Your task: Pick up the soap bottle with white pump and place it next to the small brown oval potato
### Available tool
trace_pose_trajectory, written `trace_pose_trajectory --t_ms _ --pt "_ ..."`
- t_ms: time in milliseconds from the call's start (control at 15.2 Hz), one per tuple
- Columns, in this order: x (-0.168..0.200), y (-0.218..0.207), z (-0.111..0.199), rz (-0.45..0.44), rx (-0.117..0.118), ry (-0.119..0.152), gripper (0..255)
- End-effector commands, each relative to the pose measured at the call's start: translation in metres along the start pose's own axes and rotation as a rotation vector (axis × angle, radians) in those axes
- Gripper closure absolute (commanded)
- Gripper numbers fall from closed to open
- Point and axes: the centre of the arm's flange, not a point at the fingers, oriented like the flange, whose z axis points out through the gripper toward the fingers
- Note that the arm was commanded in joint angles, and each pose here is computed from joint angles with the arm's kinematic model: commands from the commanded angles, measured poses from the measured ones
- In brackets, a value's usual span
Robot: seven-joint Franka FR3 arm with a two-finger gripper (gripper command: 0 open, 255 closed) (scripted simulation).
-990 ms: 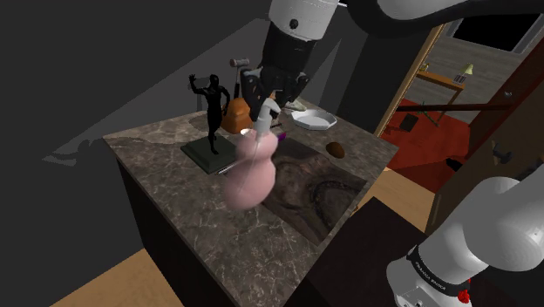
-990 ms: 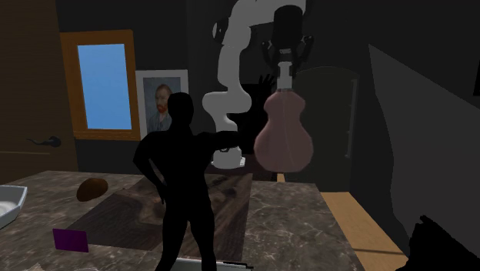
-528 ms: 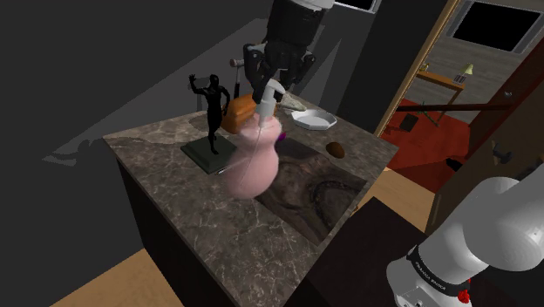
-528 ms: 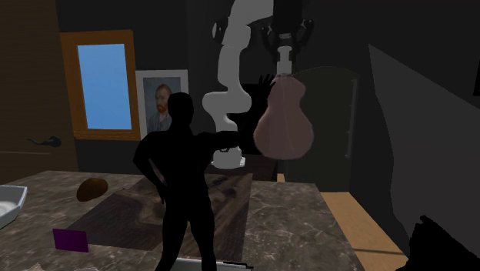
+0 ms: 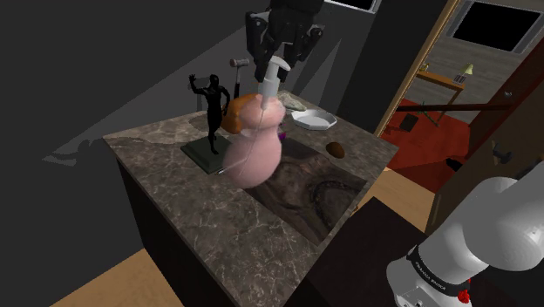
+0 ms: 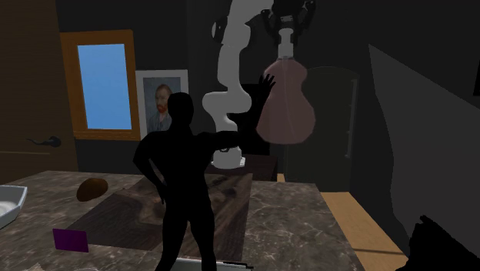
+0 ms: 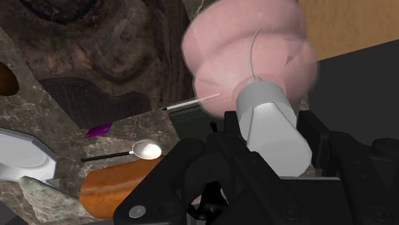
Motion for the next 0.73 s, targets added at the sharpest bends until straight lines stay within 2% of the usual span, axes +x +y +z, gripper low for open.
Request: trace_pose_trajectory --t_ms 0,660 --pt "0.002 0.001 -0.011 0.0 0.001 0.001 255" --pt "0.013 0.0 -0.062 0.0 0.001 0.001 255"
